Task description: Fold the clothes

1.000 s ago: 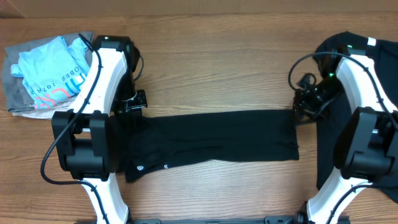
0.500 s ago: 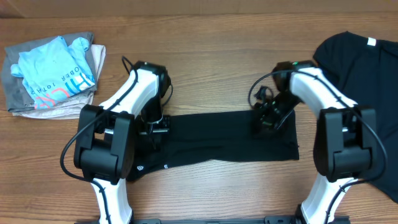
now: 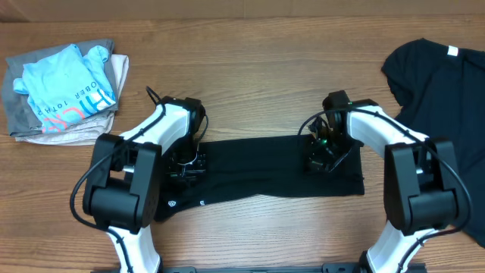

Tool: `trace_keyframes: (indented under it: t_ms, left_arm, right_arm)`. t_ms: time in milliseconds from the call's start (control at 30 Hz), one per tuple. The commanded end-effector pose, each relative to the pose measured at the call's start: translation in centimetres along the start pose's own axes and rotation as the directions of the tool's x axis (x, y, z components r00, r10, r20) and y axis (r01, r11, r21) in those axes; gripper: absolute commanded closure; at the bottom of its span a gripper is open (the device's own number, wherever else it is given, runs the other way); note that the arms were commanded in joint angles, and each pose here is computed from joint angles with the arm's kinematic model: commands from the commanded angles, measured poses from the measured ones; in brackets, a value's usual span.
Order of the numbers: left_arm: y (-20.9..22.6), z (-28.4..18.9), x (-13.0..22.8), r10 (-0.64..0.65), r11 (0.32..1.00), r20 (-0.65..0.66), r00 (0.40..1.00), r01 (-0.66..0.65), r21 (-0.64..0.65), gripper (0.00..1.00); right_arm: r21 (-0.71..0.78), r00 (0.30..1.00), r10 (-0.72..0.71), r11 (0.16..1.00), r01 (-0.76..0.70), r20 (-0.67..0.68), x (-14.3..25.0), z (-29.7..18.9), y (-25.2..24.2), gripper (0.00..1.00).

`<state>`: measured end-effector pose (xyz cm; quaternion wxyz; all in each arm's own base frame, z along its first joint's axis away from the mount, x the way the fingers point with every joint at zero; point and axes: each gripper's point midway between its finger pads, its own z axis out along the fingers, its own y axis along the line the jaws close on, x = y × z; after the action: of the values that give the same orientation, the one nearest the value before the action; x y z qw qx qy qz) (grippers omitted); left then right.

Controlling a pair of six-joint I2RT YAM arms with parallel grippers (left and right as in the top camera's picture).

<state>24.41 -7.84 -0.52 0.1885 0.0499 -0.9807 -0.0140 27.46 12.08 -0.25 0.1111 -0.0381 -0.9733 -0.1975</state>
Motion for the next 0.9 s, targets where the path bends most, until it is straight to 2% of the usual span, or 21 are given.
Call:
trace_keyframes:
  t_ms: [0,200,367,400,433,533,667,767,867]
  left_arm:
    - [1.0,1.1,-5.6,-0.022,0.997,0.200,0.980,0.037,-0.072,0.96]
    - [1.1,-1.1,-11.9,-0.032,0.994,0.465,0.885,0.078,-0.078,0.96]
    - [0.7,-2.9,-15.1,-0.063,0.995,0.588,0.806,0.095,-0.023,0.96]
    - [0.8,-3.2,-15.6,-0.069,0.995,0.604,0.794,0.097,-0.014,0.96]
    - [0.8,-3.4,-15.9,-0.073,0.995,0.615,0.785,0.098,-0.008,0.96]
    - [1.1,-3.7,-16.0,-0.068,0.995,0.612,0.788,0.096,-0.013,0.96]
    - [1.3,-3.8,-15.0,0.001,0.996,0.568,0.823,0.047,-0.070,0.96]
    - [1.5,-4.7,-14.1,0.025,0.995,0.520,0.854,0.031,-0.099,0.96]
    - [1.3,-6.2,-14.1,0.025,0.995,0.514,0.857,0.027,-0.094,0.96]
  right_arm:
    - [0.079,0.998,-0.012,0.997,0.007,0.061,-2.1,2.2,-2.0,0.96]
    - [0.056,0.982,-0.065,0.997,0.056,0.178,-5.1,1.9,-1.1,0.96]
    - [0.065,0.961,-0.093,0.995,0.078,0.261,-7.2,1.4,-0.9,0.93]
    - [0.067,0.956,-0.095,0.995,0.080,0.277,-7.5,1.3,-0.8,0.88]
    - [0.065,0.952,-0.101,0.994,0.085,0.290,-7.9,1.2,-0.7,0.87]
    - [0.054,0.950,-0.104,0.994,0.092,0.296,-8.1,1.0,-0.4,0.85]
    - [0.055,0.952,-0.112,0.993,0.100,0.286,-8.1,0.0,-0.1,0.77]
    - [0.029,0.945,-0.110,0.994,0.107,0.308,-8.2,-2.3,0.9,0.75]
    - [-0.014,0.940,-0.109,0.993,0.120,0.324,-7.6,-4.3,2.1,0.75]
